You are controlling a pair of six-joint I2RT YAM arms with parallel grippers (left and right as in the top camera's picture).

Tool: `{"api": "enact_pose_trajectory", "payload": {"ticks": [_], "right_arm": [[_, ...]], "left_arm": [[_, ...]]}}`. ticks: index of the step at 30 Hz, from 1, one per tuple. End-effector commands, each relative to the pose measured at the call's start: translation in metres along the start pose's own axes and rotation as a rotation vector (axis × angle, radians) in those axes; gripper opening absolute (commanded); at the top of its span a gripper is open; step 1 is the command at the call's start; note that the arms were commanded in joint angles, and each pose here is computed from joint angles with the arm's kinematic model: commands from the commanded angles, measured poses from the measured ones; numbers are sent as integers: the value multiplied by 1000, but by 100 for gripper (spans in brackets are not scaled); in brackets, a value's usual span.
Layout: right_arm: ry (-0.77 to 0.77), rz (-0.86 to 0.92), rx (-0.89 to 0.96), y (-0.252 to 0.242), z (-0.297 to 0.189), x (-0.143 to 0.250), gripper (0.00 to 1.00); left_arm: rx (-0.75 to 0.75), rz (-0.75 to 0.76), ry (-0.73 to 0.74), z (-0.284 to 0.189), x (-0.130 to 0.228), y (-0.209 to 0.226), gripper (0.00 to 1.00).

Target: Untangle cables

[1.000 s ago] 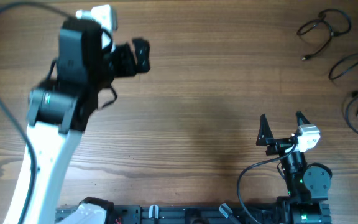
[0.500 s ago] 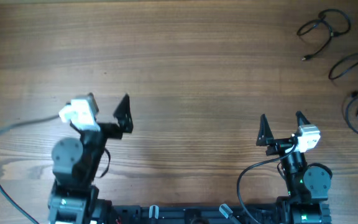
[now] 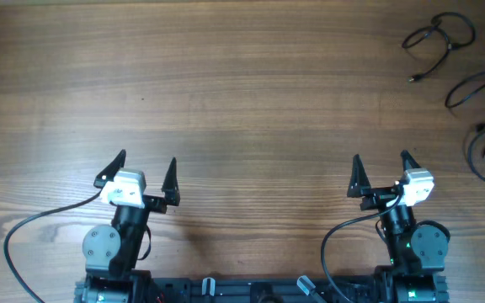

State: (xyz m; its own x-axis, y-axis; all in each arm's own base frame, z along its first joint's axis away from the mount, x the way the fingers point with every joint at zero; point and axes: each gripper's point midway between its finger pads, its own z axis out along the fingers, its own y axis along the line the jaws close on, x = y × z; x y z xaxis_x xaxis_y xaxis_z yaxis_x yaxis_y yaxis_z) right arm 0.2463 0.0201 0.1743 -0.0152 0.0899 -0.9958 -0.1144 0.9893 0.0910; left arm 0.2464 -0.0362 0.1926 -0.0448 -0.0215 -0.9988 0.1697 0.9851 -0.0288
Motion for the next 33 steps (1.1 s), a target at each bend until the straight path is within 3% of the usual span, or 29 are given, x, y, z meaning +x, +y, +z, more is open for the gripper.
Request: {"api": "enact_pose_trajectory", "payload": {"ticks": [1, 6, 33], "right_arm": [[-9, 16, -14, 2, 0, -2, 100], [-9, 16, -14, 2, 0, -2, 100], [-9, 16, -14, 2, 0, -2, 100]], "left_arm": [[6, 33, -14, -2, 9, 0, 100], [8, 23, 31, -2, 35, 0, 100], [8, -4, 28, -2, 34, 0, 100]]}}
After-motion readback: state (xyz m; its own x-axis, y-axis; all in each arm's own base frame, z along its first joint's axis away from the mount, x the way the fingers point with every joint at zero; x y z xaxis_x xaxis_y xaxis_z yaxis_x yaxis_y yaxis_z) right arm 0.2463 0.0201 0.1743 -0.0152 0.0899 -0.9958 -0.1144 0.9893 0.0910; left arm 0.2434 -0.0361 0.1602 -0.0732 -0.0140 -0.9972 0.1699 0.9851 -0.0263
